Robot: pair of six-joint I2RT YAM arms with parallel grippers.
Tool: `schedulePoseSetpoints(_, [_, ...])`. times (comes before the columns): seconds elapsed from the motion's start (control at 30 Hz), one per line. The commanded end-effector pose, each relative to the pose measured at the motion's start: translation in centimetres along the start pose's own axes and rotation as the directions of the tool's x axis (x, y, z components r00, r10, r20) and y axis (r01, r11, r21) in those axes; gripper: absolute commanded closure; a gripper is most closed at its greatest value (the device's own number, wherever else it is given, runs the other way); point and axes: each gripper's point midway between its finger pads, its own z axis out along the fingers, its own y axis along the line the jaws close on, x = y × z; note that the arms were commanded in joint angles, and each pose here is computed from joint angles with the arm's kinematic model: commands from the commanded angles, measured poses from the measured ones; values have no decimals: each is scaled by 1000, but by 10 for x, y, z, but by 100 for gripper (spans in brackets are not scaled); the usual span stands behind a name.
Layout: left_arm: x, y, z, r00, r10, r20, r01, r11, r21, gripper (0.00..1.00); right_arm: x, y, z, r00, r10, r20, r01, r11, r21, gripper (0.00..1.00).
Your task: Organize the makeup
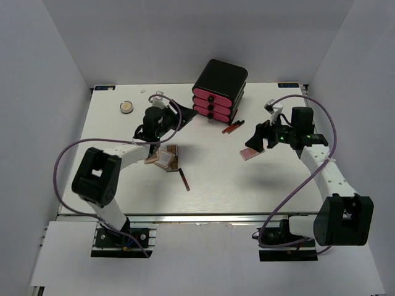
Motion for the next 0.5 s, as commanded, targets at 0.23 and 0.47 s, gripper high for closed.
schedulePoseSetpoints(0.23, [-17,-27,81,993,-81,82,66,983,172,28,-28,-5,4,997,10,75,-10,1000,-3,21])
schedulePoseSetpoints(0.47, [-22,-20,115,992,-90,85,74,982,176,28,-25,-8,7,997,6,74,-6,1000,-3,22])
